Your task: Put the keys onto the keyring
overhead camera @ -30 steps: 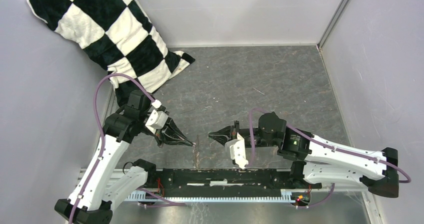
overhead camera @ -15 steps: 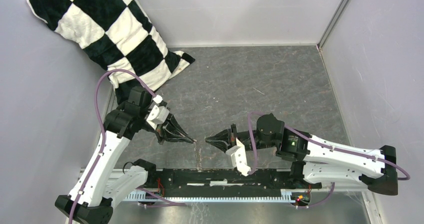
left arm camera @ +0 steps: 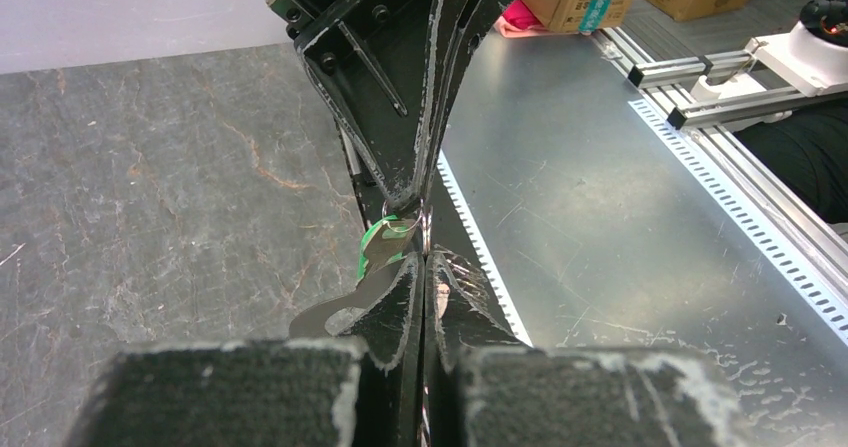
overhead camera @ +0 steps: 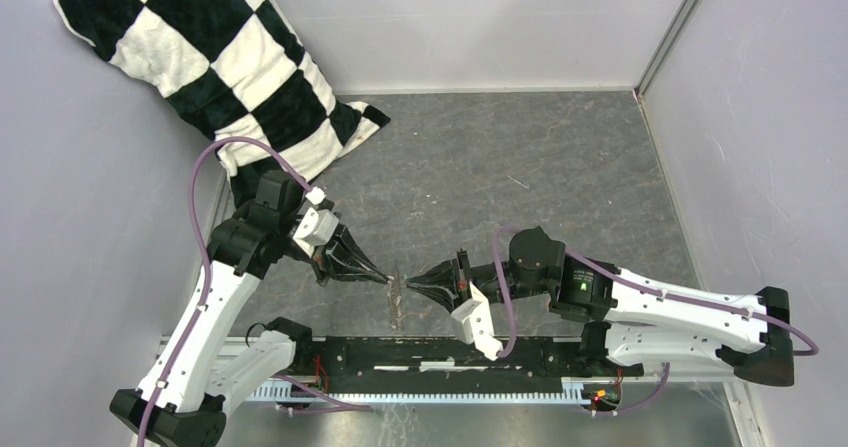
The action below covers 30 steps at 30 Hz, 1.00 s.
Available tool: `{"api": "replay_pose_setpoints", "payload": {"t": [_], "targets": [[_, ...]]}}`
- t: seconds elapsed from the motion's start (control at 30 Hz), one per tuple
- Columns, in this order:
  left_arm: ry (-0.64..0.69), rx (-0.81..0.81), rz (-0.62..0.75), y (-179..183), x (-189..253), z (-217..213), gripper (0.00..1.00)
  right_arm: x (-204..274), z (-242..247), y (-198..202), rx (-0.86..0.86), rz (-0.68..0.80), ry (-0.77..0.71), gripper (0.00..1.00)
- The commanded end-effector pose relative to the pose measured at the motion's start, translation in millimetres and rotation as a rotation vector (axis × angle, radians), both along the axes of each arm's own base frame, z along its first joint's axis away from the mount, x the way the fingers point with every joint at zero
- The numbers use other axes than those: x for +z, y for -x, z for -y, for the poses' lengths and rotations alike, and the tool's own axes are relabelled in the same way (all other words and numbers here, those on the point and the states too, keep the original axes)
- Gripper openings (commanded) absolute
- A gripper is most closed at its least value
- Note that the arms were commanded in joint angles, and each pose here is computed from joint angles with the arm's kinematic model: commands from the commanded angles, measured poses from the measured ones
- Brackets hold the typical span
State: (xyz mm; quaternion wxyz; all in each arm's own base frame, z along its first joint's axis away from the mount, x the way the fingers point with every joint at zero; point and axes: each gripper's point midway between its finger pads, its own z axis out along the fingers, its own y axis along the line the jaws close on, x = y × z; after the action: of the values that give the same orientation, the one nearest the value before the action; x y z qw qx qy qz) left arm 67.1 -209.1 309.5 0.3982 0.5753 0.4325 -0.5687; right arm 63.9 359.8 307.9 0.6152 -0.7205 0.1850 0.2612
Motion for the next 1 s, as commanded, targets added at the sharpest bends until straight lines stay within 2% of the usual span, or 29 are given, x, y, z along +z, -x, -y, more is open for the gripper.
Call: {"api": "replay_pose_setpoints", "payload": {"t": [0.0,0.97], "targets": [[0.073,-0.066,-0.004,12,22,-1,0.02,35,-2,5,0.029,0.056,-0.085,0.01],[0.071,-0.064,0.004,13,23,-2,0.02,52,-7,6,0.042,0.084,-0.149,0.01]]}}
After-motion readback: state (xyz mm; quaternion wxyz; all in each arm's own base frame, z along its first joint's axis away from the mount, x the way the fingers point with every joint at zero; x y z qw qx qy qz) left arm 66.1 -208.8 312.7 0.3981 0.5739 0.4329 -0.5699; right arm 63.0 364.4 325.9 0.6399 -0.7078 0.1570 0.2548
